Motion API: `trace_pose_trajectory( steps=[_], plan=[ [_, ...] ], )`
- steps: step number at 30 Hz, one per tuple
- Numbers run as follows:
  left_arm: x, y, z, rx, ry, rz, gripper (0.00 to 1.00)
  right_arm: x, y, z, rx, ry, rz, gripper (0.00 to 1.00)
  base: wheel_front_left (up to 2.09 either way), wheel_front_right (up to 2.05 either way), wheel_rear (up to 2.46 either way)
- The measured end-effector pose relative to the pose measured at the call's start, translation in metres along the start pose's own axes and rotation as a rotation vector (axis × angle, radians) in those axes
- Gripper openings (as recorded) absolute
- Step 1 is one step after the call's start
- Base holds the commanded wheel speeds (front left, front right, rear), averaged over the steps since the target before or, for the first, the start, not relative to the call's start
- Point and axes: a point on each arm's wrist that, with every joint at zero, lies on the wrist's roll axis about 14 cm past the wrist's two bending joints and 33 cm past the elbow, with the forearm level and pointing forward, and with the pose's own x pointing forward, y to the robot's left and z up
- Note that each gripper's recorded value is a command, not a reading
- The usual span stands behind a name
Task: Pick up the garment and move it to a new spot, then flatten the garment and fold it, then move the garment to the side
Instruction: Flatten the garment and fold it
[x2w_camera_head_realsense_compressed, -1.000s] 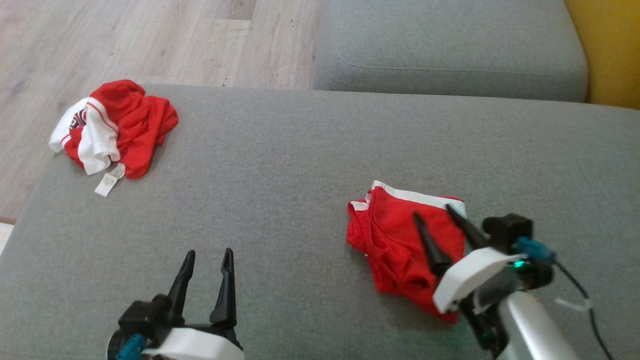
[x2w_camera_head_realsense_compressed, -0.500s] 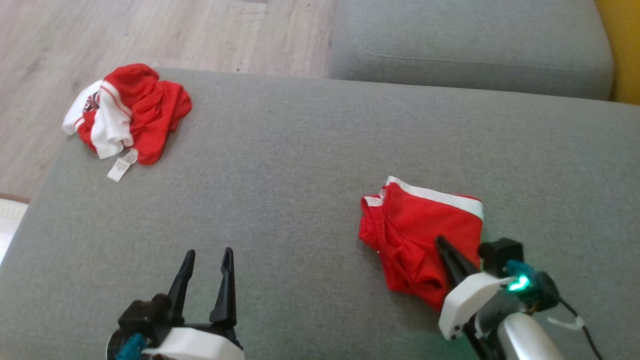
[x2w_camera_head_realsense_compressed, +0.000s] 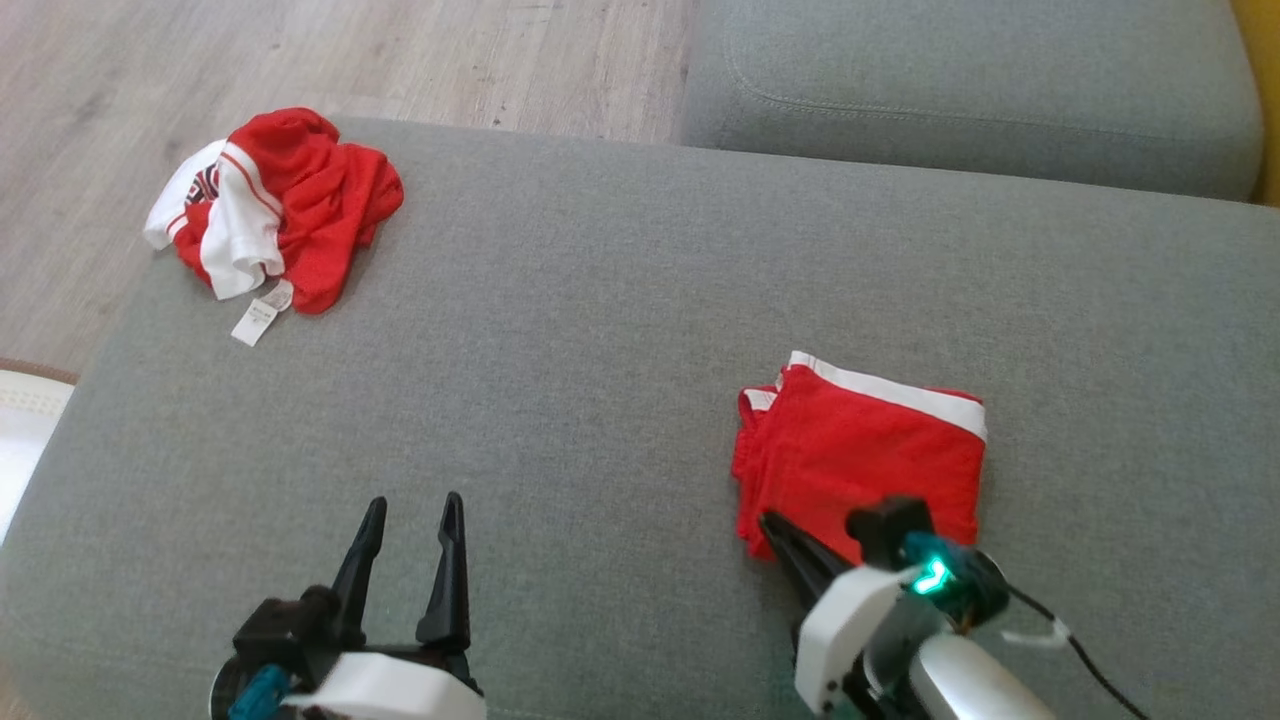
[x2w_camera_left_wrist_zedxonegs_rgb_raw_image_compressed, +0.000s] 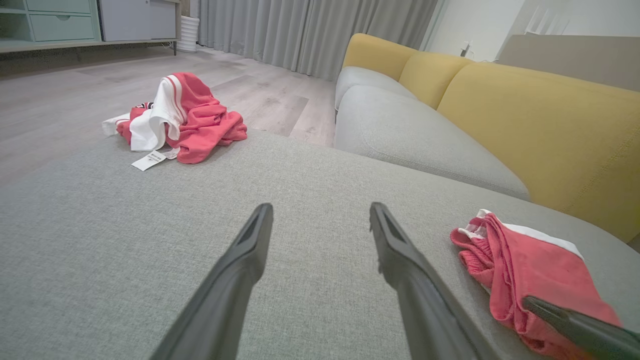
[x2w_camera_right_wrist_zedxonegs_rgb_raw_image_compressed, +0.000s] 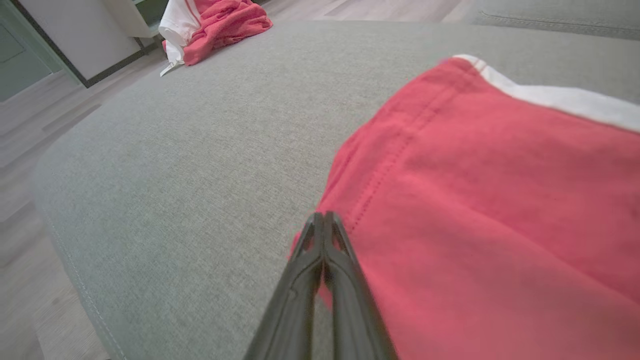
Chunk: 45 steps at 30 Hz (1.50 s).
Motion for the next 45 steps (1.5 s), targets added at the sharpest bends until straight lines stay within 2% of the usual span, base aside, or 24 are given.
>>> trace_pose_trajectory(
  steps=[9, 11, 12, 13, 14, 23, 26, 36, 45],
  plan=[
    [-0.001, 0.004, 0.001, -0.001, -0.003, 0.015, 1.0, 0.015, 0.007, 0.013, -0.046, -0.016, 0.047, 0.0, 0.0, 0.0, 0.0],
    [0.001, 0.006, 0.003, 0.0, -0.014, 0.018, 1.0, 0.014, 0.004, 0.019, -0.053, -0.049, 0.034, 0.28, 0.0, 0.0, 0.0],
    [0.001, 0.006, 0.005, 0.001, -0.019, 0.018, 1.0, 0.012, 0.0, 0.023, -0.048, -0.069, 0.023, 0.45, 0.0, 0.0, 0.0],
    [0.002, 0.005, 0.006, 0.002, -0.021, 0.015, 1.0, 0.011, -0.004, 0.028, -0.04, -0.091, 0.008, 0.81, 0.0, 0.0, 0.0],
    [0.002, 0.004, 0.006, 0.003, -0.021, 0.011, 1.0, 0.009, -0.009, 0.033, -0.037, -0.114, -0.008, 1.0, 0.0, 0.0, 0.0],
    [0.009, -0.008, 0.0, 0.045, -0.009, -0.044, 1.0, -0.03, -0.064, 0.083, -0.004, -0.349, -0.205, 1.0, 0.0, 0.0, 0.0],
    [0.012, -0.015, -0.002, 0.057, -0.008, -0.068, 1.0, -0.057, -0.083, 0.077, 0.015, -0.38, -0.296, 1.0, 0.0, 0.0, 0.0],
    [0.002, -0.02, -0.02, 0.073, 0.026, -0.088, 1.0, -0.116, -0.113, 0.046, 0.105, -0.426, -0.474, 1.0, 0.0, 0.0, 0.0],
    [-0.006, -0.013, -0.026, 0.065, 0.038, -0.062, 1.0, -0.131, -0.11, 0.041, 0.115, -0.441, -0.498, 1.0, 0.0, 0.0, 0.0]
  ],
)
